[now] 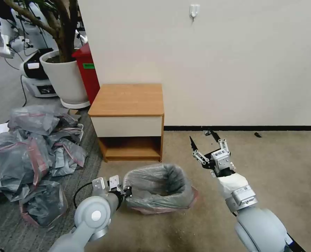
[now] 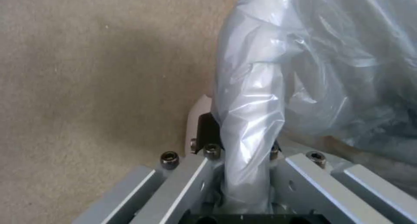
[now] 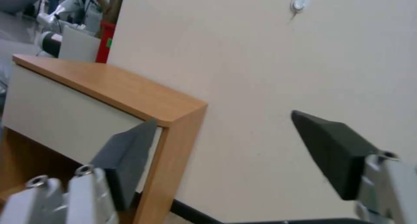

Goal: Pick up the garbage bag from the table and place it over the trash can.

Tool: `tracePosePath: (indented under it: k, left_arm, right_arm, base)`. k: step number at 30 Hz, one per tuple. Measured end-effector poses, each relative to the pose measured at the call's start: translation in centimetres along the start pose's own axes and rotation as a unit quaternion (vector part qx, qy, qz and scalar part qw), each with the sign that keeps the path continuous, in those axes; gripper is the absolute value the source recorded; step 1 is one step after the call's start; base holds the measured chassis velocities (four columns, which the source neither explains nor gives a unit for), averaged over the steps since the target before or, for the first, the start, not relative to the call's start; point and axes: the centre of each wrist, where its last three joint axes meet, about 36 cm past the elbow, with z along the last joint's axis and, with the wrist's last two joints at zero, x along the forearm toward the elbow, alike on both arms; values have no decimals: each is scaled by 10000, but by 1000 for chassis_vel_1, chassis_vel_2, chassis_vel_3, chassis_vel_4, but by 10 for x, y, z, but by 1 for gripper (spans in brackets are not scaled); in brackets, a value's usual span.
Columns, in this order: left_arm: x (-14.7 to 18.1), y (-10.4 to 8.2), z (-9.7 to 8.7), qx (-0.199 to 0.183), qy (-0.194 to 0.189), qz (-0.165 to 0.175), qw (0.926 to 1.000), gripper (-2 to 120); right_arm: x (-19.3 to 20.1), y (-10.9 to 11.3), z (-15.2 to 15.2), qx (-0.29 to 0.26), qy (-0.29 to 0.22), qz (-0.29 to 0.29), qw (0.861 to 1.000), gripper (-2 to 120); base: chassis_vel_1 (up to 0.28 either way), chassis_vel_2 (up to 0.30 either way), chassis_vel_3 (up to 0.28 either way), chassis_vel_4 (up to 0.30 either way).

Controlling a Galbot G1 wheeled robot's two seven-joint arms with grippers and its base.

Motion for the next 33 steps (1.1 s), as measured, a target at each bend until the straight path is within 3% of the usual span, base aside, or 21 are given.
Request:
tracePosePath:
  k: [4, 13, 17, 19, 25, 33]
  left_arm:
    - [-5, 1, 1, -31, 50, -40, 10000, 1]
    - [-9, 2, 0, -73, 74, -61, 9999, 5]
    - [-9, 2, 1, -86, 92, -65, 9999, 21]
    - [-9, 2, 1, -87, 94, -61, 9999, 23]
    - [-4, 0, 0, -131, 100, 26, 9999, 50]
    - [6, 2, -4, -137, 32, 143, 9998, 59]
  right_arm:
    - [-2, -1, 1, -43, 11, 9, 10000, 96]
    - [-6, -4, 2, -53, -7, 25, 10000, 97]
    - [-7, -5, 3, -65, 1, 38, 10000, 97]
    - [-7, -5, 3, -65, 2, 39, 10000, 97]
    - [-7, -5, 3, -64, 13, 62, 10000, 97]
    - [-7, -6, 2, -90, 11, 83, 9999, 97]
  base:
    - [0, 0, 0, 0]
    - [0, 0, 0, 0]
    - [0, 0, 0, 0]
    - [0, 0, 0, 0]
    - [0, 0, 0, 0]
    - [0, 0, 0, 0]
